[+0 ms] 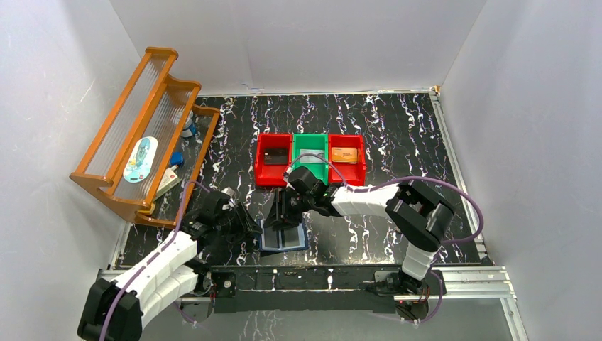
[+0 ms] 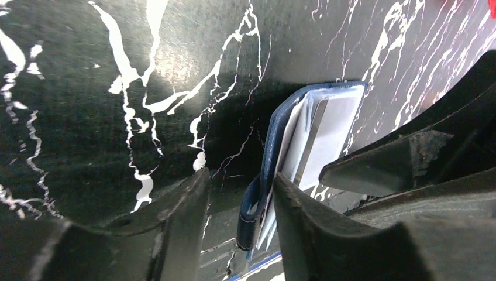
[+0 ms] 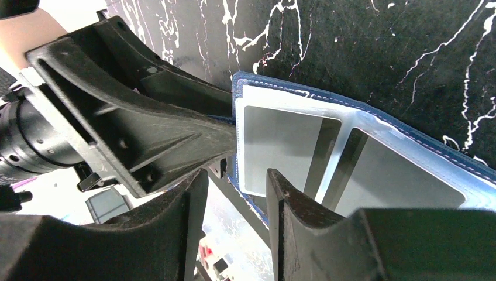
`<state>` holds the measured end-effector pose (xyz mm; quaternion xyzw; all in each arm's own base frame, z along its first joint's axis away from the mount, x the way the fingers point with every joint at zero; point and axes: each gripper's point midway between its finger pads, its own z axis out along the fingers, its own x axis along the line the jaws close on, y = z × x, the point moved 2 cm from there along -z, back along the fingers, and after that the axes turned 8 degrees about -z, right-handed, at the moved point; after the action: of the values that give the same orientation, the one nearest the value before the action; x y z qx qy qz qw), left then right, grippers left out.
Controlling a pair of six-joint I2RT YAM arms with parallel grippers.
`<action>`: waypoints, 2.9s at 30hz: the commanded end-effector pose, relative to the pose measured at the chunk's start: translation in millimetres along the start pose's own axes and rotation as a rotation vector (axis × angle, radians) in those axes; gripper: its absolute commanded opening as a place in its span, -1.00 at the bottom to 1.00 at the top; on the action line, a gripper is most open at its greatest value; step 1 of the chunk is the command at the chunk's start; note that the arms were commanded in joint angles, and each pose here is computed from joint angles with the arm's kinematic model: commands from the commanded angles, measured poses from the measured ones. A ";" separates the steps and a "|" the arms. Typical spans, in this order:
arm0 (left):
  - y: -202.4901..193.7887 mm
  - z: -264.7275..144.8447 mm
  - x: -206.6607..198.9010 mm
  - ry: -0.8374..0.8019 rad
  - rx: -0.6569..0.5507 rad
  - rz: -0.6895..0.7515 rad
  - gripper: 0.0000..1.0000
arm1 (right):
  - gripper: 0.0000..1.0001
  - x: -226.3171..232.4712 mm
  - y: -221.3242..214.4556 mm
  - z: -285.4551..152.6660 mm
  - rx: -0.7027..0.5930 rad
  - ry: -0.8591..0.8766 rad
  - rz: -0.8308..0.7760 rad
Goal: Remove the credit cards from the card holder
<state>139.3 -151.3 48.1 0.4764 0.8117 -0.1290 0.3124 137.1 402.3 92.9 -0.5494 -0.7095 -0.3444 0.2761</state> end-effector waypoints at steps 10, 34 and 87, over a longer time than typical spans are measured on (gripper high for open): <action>28.3 -40.4 -28.4 0.010 -0.167 0.043 0.20 | 0.26 5.4 29.7 -41.0 -0.214 -0.088 -0.023; -2.9 -2.8 -20.8 -0.022 0.120 0.134 -0.37 | -0.04 -14.3 4.2 -12.4 -0.068 -0.015 0.085; -5.4 14.0 10.5 0.109 0.128 0.079 -1.00 | -0.03 -65.6 -12.4 8.2 0.050 -0.306 0.095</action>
<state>144.8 -156.6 39.1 0.5297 0.7963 -0.1382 0.2573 145.9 377.8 54.2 -0.6157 -0.7076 -0.2678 0.2203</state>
